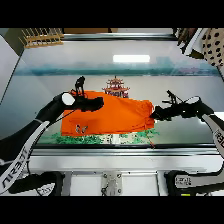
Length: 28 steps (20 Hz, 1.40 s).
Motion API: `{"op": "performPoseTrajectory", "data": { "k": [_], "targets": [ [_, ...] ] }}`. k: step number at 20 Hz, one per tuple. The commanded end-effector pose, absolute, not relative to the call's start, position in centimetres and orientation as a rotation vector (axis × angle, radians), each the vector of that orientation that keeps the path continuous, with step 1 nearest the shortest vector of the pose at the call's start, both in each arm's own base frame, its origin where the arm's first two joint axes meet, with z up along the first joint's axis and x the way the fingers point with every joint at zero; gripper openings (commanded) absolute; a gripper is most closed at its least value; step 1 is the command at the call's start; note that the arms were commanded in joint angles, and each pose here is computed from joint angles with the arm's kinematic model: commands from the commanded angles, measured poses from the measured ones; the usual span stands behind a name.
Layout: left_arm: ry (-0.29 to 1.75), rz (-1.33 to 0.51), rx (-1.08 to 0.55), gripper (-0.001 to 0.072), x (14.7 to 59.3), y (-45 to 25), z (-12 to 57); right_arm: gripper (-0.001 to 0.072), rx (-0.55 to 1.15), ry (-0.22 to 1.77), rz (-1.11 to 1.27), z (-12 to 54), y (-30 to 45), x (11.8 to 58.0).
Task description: Fold the clothes and pants, and hang the long-sleeved shirts on hangers.
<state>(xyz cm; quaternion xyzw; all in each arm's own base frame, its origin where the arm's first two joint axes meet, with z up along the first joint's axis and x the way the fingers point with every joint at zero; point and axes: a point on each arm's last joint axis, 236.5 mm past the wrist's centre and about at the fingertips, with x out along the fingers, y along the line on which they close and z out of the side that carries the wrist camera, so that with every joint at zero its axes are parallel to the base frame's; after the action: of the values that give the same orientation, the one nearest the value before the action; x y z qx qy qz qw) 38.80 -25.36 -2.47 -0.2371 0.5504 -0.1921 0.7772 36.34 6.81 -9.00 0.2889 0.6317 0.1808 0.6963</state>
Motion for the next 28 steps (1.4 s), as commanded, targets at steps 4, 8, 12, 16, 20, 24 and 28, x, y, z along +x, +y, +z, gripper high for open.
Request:
{"op": "performPoseTrajectory", "data": {
  "k": [4, 8, 12, 16, 20, 24, 28],
  "targets": [
    [1.287, -0.508, -0.431, 0.0008, 41.0, -32.3, -7.0, 0.0014, 0.4, 1.453, 0.259, 0.7, 1.8, 36.4],
    [1.349, -0.594, -0.365, 0.0008, 40.1, -37.4, -9.4, 0.0013, 0.346, 1.421, 0.239, 6.9, 2.2, 36.7],
    [1.402, -0.68, -0.3, 0.0008, 38.3, -42.0, -11.2, 0.0014, 0.187, 1.401, 0.229, 10.5, 4.1, 36.9],
    [1.401, -0.722, -0.278, 0.0008, 37.8, -44.1, -11.4, 0.0014, 0.102, 1.336, 0.326, 13.2, 8.7, 37.3],
    [1.397, -0.725, -0.273, 0.0008, 37.7, -44.3, -11.4, 0.0014, 0.034, 1.313, 0.413, 14.0, 12.5, 36.6],
    [1.391, -0.713, -0.289, 0.0008, 38.5, -43.5, -10.9, 0.0014, -0.013, 1.291, 0.479, 14.2, 15.6, 36.1],
    [1.341, -0.671, -0.304, 0.0008, 41.9, -39.7, -7.9, 0.0014, -0.045, 1.253, 0.534, 14.5, 18.2, 35.9]
  ]
}}
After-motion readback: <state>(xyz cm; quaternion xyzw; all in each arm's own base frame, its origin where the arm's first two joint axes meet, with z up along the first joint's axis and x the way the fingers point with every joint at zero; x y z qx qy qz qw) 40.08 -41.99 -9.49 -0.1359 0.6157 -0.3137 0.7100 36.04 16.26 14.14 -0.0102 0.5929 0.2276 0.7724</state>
